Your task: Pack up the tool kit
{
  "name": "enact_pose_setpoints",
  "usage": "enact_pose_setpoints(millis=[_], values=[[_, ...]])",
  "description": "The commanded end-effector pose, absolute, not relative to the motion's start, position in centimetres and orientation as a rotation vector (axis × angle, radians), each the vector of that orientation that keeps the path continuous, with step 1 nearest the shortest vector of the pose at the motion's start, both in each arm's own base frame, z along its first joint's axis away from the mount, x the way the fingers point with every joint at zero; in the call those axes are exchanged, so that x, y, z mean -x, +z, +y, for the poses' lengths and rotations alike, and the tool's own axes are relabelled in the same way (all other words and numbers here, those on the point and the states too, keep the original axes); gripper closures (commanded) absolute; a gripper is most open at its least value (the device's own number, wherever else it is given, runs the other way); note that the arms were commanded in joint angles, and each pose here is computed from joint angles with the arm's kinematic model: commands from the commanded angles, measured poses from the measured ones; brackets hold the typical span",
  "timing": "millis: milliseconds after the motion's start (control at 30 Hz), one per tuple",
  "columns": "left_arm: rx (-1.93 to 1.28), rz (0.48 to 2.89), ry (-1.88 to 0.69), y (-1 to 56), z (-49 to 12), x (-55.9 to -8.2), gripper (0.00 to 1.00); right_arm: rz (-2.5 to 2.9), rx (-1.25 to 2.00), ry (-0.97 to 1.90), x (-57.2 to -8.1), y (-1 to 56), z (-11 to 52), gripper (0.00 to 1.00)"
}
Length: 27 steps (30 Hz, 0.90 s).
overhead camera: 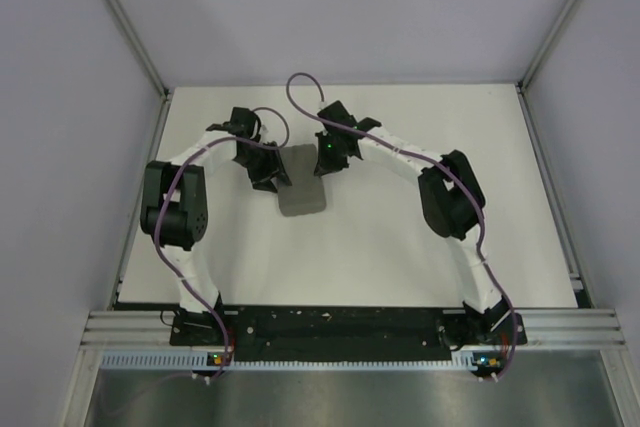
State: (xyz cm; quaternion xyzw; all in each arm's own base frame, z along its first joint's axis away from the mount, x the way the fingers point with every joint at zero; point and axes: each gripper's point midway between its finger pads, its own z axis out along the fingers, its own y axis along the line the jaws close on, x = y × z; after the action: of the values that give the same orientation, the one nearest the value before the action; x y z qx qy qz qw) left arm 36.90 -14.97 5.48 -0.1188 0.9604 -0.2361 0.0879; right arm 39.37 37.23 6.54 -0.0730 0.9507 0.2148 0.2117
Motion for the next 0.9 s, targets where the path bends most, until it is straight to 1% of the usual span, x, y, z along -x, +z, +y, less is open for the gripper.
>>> enact_pose_setpoints(millis=[0, 33, 100, 133, 167, 200, 233, 333, 400, 533, 600, 733, 867], values=[[0.320, 2.927, -0.608, 3.9, -14.9, -36.0, 0.46, 2.709, 0.221, 0.459, -38.4, 4.6, 37.1, 0.97], [0.319, 2.907, -0.601, 4.5, -14.9, -36.5, 0.44, 2.679, 0.200, 0.461, -39.3, 6.0, 37.1, 0.92], [0.320, 2.854, -0.584, 6.3, -14.5, -37.7, 0.38, 2.602, 0.149, 0.442, -41.5, 9.5, 36.3, 0.73], [0.320, 2.830, -0.571, 7.2, -14.3, -38.4, 0.33, 2.568, 0.123, 0.446, -42.4, 11.2, 35.9, 0.66], [0.322, 2.809, -0.561, 8.1, -13.9, -39.0, 0.29, 2.536, 0.094, 0.450, -43.2, 12.8, 35.2, 0.61], [0.322, 2.783, -0.540, 9.2, -13.6, -39.6, 0.20, 2.509, 0.068, 0.452, -43.9, 14.1, 34.3, 0.58], [0.321, 2.761, -0.529, 10.2, -13.3, -40.2, 0.14, 2.485, 0.053, 0.449, -44.3, 15.4, 33.6, 0.55], [0.317, 2.691, -0.494, 13.5, -12.1, -41.1, 0.05, 2.443, 0.007, 0.429, -44.8, 17.8, 30.8, 0.54], [0.321, 2.658, -0.474, 14.9, -11.3, -40.9, 0.02, 2.442, -0.012, 0.403, -44.5, 18.3, 28.7, 0.54], [0.319, 2.592, -0.447, 18.1, -9.9, -39.3, 0.01, 2.444, -0.055, 0.320, -42.8, 18.9, 23.8, 0.53], [0.297, 2.527, -0.410, 20.5, -9.1, -37.9, 0.01, 2.410, -0.084, 0.271, -41.4, 20.5, 21.0, 0.53], [0.259, 2.418, -0.340, 24.1, -7.4, -34.7, 0.01, 2.373, -0.133, 0.209, -37.7, 22.0, 17.2, 0.52], [0.223, 2.316, -0.317, 27.4, -6.5, -31.1, 0.01, 2.288, -0.266, 0.141, -33.8, 24.5, 13.1, 0.52]])
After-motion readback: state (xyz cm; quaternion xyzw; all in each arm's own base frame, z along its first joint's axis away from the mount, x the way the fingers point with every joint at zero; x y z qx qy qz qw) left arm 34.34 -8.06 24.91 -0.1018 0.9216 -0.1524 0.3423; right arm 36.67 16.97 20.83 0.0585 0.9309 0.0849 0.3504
